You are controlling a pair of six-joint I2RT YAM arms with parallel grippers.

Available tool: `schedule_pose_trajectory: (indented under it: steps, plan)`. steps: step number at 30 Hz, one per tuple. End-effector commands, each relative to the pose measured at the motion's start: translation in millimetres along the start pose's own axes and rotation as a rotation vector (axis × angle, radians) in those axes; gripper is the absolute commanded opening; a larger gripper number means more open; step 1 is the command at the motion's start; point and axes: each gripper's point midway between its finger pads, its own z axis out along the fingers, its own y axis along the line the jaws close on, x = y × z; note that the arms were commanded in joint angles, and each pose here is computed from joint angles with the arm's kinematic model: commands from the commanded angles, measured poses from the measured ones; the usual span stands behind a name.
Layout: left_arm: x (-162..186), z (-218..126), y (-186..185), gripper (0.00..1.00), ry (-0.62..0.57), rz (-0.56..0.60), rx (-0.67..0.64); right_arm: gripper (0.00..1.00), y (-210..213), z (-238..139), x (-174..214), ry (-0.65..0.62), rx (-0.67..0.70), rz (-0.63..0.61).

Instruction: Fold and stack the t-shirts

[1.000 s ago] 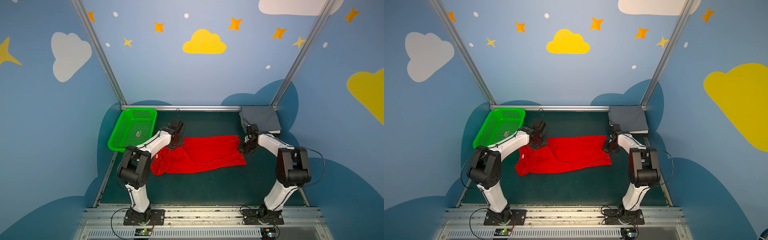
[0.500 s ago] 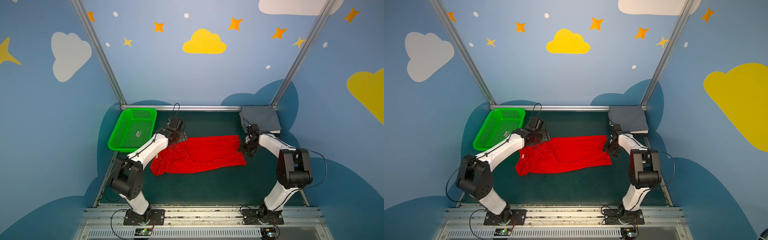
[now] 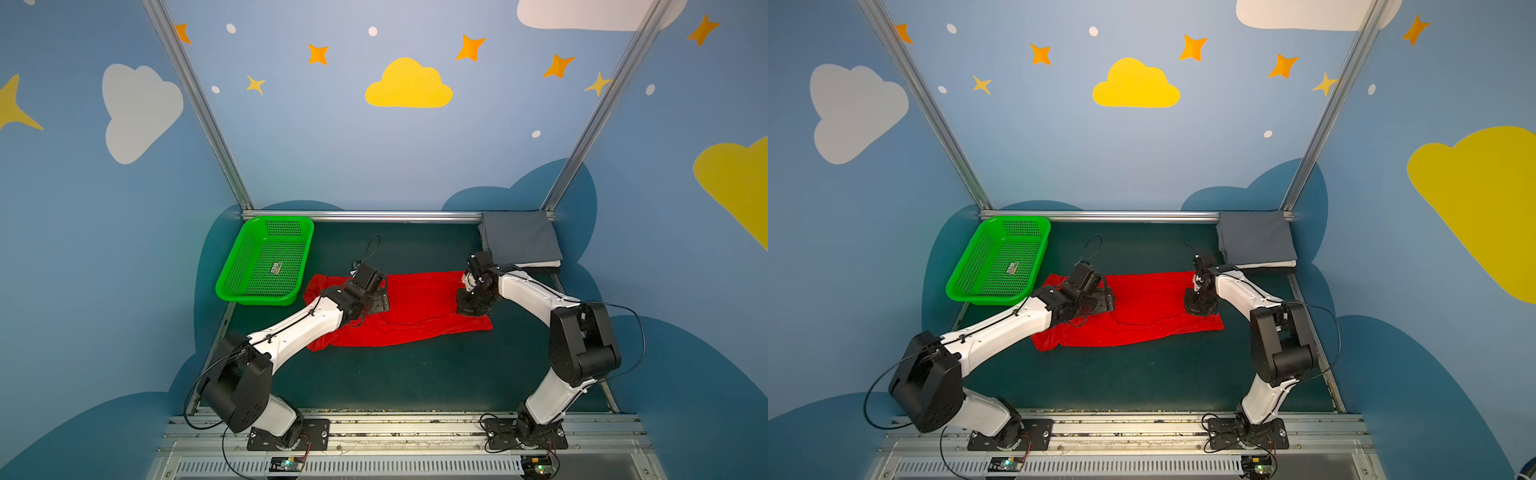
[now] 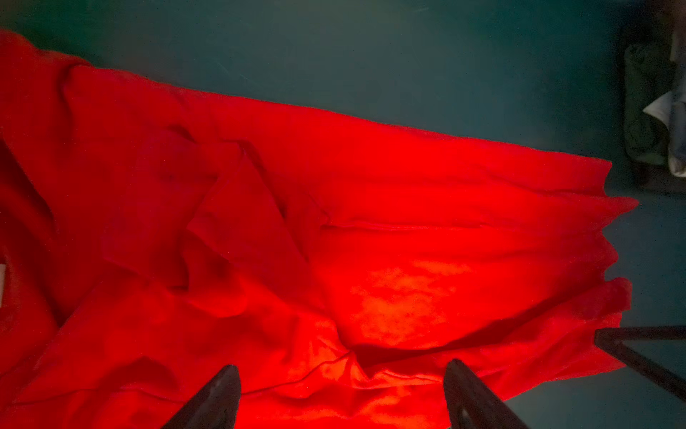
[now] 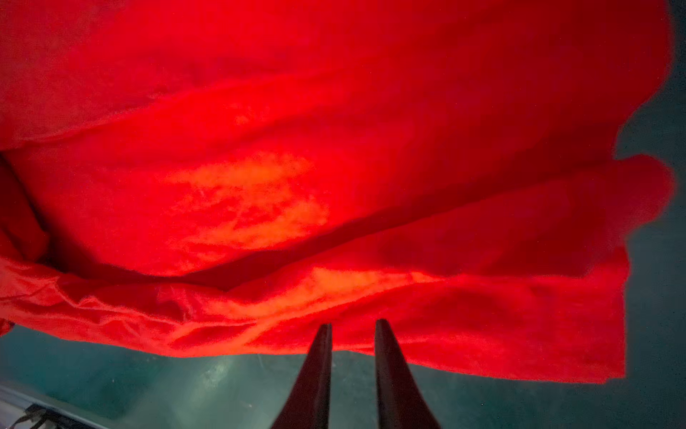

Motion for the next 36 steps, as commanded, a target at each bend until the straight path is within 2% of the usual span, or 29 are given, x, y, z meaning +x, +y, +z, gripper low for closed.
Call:
schedule_pose_trajectory:
  steps: [1,8,15,20,28,36]
  plan:
    - [-9,-3,7,0.85,-0.038,-0.033,-0.022,0.16,3,14,8,0.054,-0.001,-0.02]
    - [-3,19,25,0.85,0.009,-0.107,-0.046,0.14,20,24,21,0.105,-0.044,-0.047]
    - [0,42,31,0.85,0.048,-0.089,-0.091,0.16,26,36,39,0.14,-0.048,-0.06]
    - [-1,46,32,0.85,0.045,-0.086,-0.099,0.15,24,49,28,0.129,-0.026,-0.03]
    - [-2,46,36,0.85,0.034,-0.082,-0.103,0.16,17,40,12,0.075,0.051,-0.045]
    - [-3,50,42,0.85,0.047,-0.083,-0.109,0.16,14,48,3,0.086,0.083,-0.044]
